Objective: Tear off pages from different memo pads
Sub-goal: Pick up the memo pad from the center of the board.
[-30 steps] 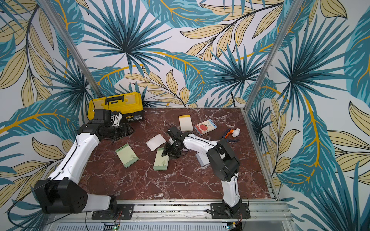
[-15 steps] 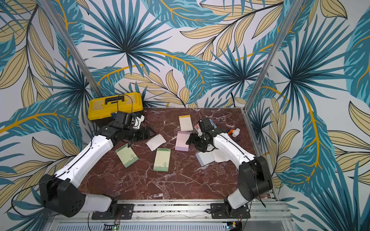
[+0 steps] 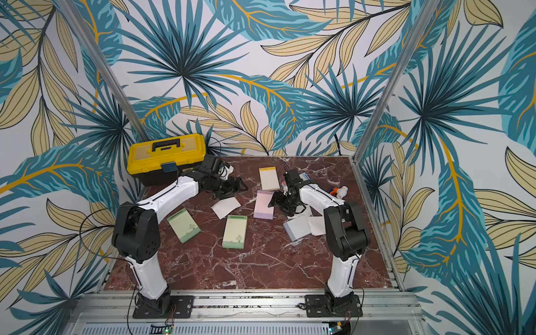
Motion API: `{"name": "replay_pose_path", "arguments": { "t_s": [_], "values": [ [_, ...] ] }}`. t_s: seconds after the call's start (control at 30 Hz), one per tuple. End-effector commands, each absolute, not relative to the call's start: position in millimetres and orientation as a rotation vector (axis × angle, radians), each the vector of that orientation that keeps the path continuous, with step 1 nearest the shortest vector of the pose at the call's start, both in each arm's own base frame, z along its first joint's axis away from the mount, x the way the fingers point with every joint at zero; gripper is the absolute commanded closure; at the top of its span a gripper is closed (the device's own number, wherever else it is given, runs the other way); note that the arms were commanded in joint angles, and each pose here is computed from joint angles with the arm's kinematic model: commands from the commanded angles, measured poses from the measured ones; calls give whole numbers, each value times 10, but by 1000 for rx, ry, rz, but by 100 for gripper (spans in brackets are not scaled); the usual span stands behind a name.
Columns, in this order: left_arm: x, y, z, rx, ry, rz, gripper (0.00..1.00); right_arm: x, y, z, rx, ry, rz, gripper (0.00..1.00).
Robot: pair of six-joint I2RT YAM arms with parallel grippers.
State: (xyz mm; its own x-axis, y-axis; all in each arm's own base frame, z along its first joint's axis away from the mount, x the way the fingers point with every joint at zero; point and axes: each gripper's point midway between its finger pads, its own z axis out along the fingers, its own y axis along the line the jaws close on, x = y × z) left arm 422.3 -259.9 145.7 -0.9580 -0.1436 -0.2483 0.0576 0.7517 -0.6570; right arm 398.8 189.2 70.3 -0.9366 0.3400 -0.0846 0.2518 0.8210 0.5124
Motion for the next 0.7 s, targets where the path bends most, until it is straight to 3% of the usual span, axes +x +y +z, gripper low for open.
{"name": "replay_pose_path", "arguments": {
  "t_s": [0.0, 0.67],
  "values": [
    [4239, -2690, 1379, -67, 2698, -1038, 16, 4173, 1883, 675, 468, 2789, 781, 25],
    [4164, -3130, 796, -17, 2864, -1057, 17, 4322, 2036, 319, 498, 2761, 928, 25]
  ]
}}
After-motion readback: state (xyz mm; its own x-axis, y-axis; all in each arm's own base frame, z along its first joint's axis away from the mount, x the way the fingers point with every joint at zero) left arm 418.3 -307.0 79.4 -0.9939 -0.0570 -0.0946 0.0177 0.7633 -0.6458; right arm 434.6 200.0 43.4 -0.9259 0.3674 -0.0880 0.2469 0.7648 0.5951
